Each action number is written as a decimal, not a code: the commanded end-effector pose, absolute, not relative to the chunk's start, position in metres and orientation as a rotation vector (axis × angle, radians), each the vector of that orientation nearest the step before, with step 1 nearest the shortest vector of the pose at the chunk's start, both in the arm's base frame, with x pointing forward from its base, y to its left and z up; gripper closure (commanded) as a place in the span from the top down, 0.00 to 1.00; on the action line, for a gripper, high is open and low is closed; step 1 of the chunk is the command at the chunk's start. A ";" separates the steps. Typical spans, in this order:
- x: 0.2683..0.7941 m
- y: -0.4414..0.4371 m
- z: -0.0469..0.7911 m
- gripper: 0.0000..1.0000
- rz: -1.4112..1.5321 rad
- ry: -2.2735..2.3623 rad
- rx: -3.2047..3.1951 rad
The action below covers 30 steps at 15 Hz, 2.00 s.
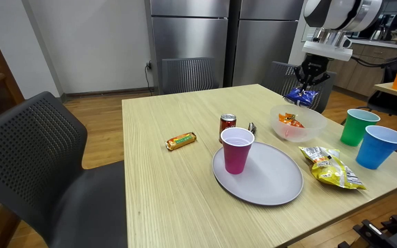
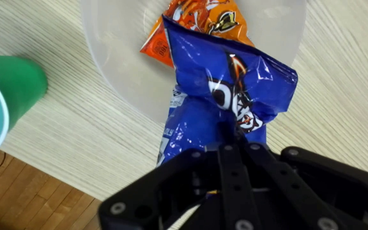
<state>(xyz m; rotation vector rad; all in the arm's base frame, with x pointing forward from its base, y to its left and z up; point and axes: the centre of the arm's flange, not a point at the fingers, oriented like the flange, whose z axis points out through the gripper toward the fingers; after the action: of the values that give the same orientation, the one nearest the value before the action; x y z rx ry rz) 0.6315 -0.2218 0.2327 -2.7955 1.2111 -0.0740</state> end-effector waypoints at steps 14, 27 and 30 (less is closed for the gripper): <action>0.604 -0.168 0.206 0.00 0.066 0.989 -2.881; 0.610 -0.142 0.175 0.00 0.180 0.882 -2.948; 0.609 -0.143 0.171 0.00 0.193 0.875 -2.957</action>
<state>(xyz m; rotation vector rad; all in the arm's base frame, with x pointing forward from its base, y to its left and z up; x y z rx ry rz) 0.6069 -0.1431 0.1713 -2.9373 0.9004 0.1566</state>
